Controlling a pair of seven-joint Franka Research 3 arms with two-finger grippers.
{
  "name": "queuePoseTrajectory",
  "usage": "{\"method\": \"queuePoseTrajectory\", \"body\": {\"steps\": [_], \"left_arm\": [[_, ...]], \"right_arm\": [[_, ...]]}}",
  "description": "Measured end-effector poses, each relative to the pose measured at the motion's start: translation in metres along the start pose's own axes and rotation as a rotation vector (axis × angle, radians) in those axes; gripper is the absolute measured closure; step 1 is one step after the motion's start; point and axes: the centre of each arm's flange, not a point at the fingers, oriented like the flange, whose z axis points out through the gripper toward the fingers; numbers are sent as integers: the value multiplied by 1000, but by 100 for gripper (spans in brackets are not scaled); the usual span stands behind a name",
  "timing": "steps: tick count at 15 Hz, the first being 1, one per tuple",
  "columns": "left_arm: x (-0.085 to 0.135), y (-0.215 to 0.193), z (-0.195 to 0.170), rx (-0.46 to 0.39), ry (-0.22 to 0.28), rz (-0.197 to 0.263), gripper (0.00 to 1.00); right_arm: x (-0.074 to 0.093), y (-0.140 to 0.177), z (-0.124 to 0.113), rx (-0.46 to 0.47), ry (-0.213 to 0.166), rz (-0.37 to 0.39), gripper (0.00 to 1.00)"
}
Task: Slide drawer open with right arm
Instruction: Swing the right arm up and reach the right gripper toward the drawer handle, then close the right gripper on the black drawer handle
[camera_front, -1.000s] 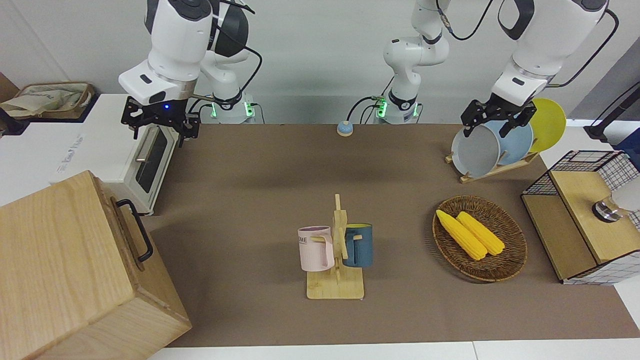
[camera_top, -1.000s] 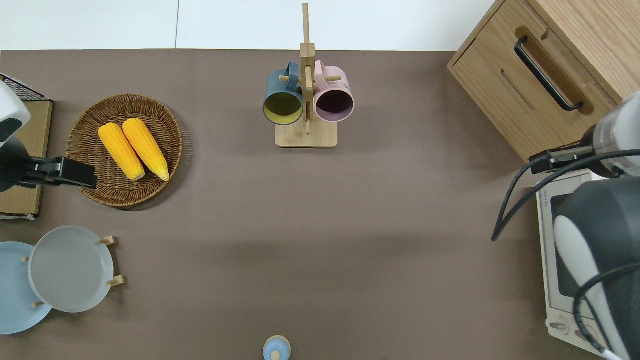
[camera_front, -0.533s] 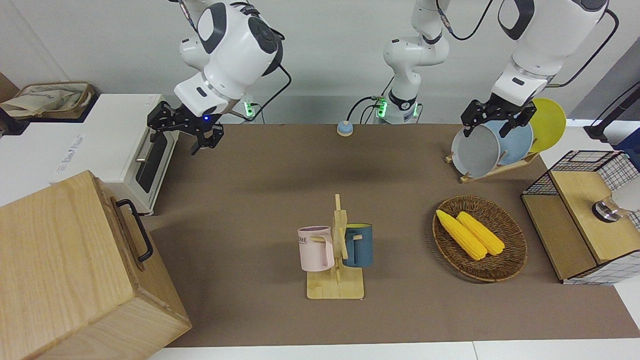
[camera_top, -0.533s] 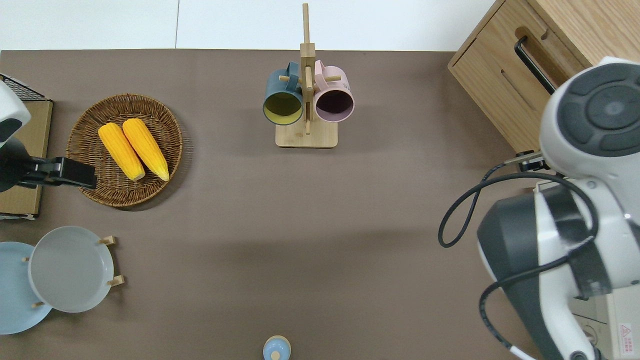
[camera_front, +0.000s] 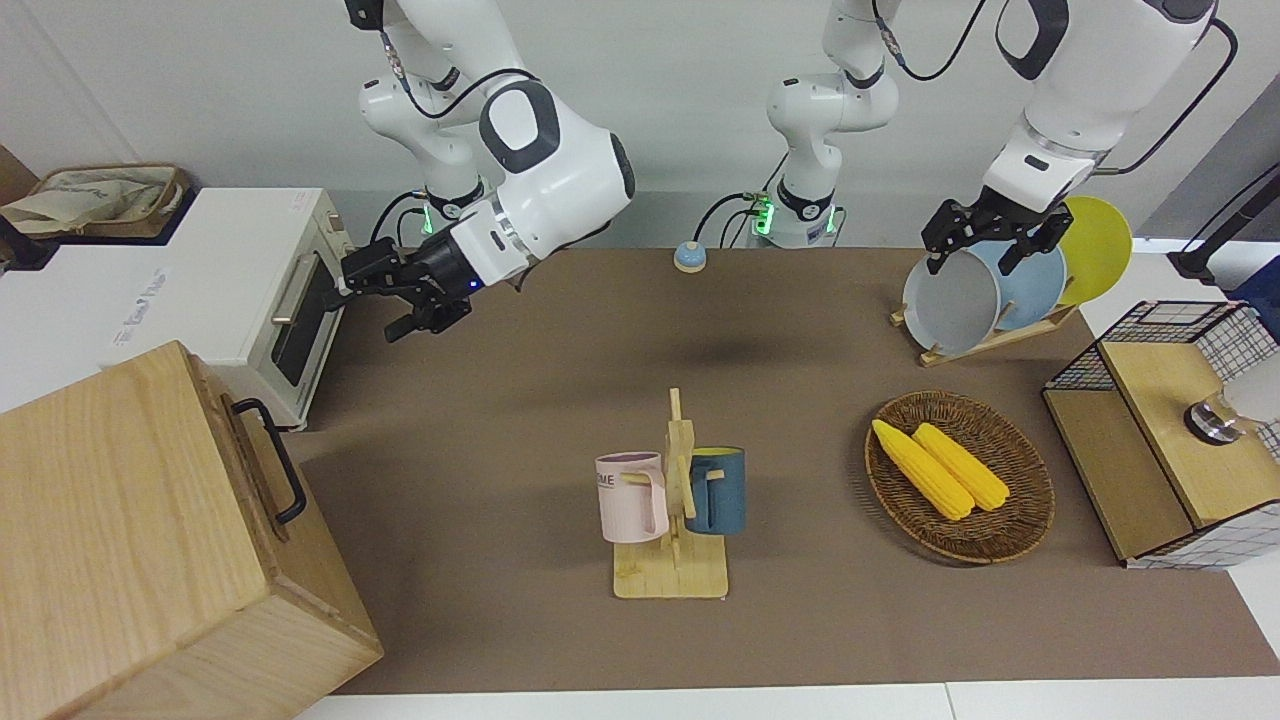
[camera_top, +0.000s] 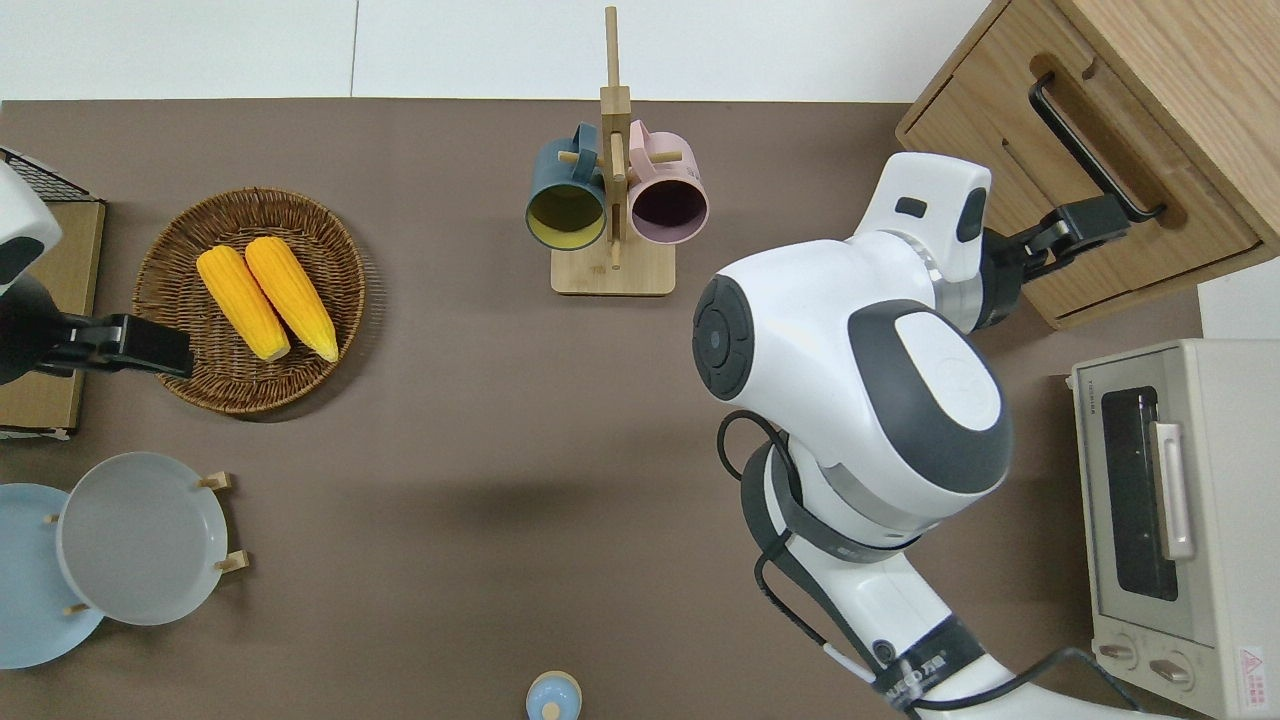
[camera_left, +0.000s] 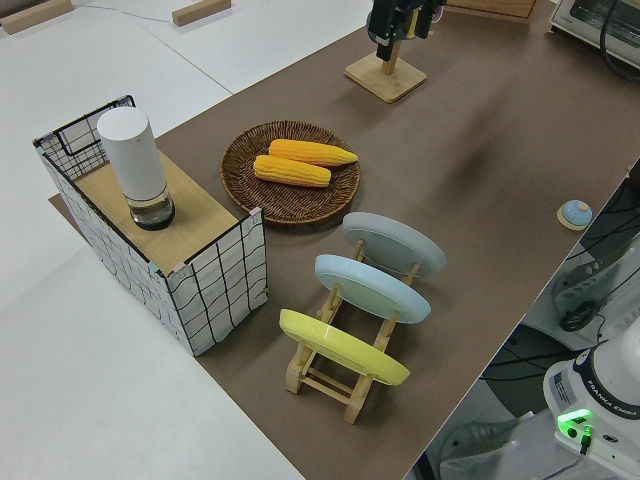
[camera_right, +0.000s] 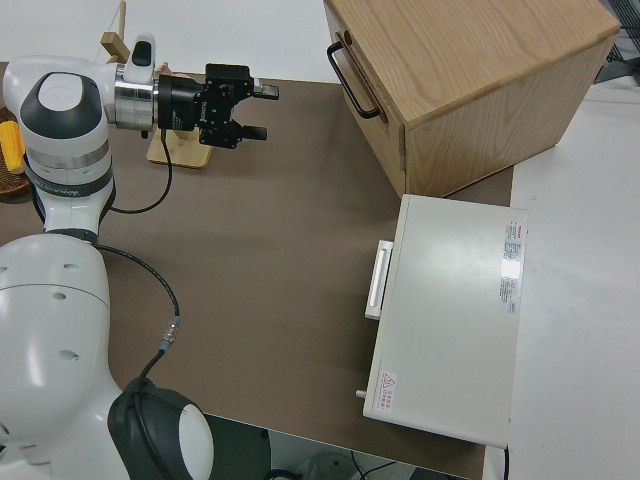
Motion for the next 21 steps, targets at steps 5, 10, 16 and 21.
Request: {"method": "queuePoseTrajectory", "body": {"steps": [5,10,16,21], "left_arm": [[0,0,0,0,0,0,0],[0,0,0,0,0,0,0],[0,0,0,0,0,0,0],[0,0,0,0,0,0,0]], "right_arm": [[25,-37,13,-185,75,-63,1],[48,-48,61,-270,151,-81,1],[48,-43,110,-268,183,-55,1],[43,-60,144,-356,237,-74,1]]}}
